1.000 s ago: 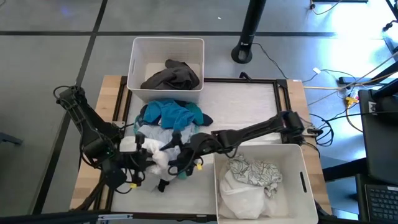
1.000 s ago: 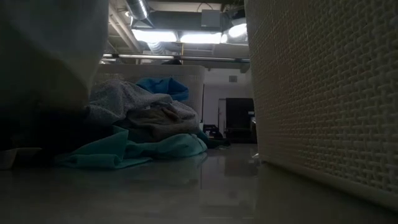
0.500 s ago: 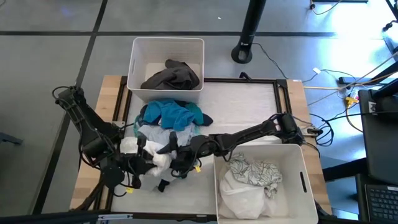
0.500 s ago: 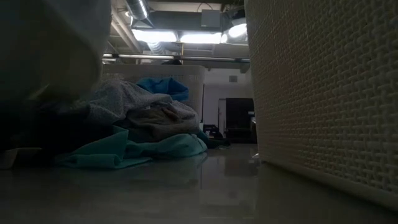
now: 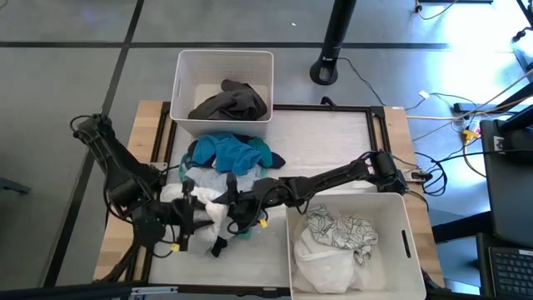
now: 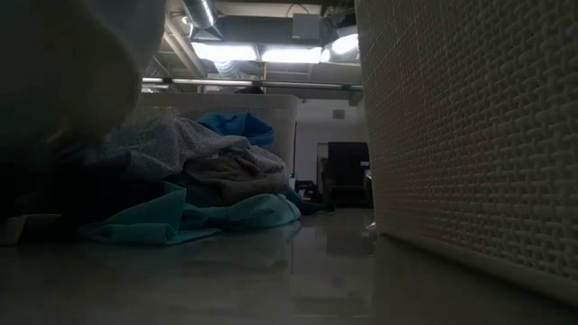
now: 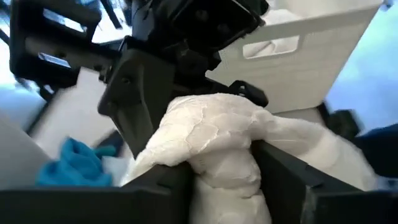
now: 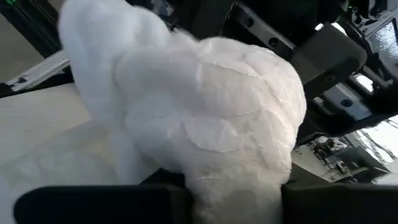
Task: Sort clothes
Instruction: Put the white shirt into the bottom white laundry organizer
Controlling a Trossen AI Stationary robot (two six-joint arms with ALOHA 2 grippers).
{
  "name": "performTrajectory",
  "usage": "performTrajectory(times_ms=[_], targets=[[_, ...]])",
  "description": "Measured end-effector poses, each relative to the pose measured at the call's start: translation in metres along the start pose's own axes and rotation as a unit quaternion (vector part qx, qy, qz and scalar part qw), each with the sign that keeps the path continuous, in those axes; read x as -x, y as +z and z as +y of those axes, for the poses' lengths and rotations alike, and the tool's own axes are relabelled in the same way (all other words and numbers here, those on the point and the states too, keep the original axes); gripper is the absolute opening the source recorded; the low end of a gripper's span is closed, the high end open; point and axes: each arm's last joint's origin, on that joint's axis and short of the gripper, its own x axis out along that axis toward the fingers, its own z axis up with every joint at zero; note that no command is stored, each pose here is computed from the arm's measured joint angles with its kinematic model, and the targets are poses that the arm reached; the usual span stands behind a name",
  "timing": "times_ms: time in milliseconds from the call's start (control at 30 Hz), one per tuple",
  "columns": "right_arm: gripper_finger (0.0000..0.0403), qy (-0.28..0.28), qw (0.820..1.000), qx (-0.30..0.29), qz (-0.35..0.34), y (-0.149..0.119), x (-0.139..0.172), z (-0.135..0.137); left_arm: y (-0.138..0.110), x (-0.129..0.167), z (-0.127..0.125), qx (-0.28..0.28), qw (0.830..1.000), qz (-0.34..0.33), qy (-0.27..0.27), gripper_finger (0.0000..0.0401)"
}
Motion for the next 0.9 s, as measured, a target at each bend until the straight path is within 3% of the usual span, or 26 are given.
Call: performTrajectory(times_ms=[133,233,333,600,733,900], targets=[[0.0087,-0.014,1.000,0.011,0.020,0.000,0.001,-0.003,0.006,0.018,0.015,0.075,0.996,0.019,-0.041,0.0172],[0.0086,-0.003,0.999,0.013,0.032,0.002,0.004,-0.003,0.006,0.033,0.025,0.097,0.994,0.015,-0.050,0.0178],[0.0086,-0.002,0.999,0.017,0.039,0.010,0.011,-0.010,0.005,0.044,0.036,0.102,0.993,0.006,-0.051,0.0179],[0.0087,-0.013,0.998,0.008,0.055,0.036,0.040,-0.041,0.003,0.058,0.058,0.098,0.995,-0.024,0.008,0.0179],[0.0087,-0.042,0.997,0.000,0.063,0.057,0.065,-0.066,0.000,0.060,0.064,0.080,0.995,-0.032,0.052,0.0179],[0.0087,-0.058,0.995,-0.003,0.076,0.080,0.101,-0.090,-0.002,0.059,0.065,0.069,0.995,-0.029,0.063,0.0179]])
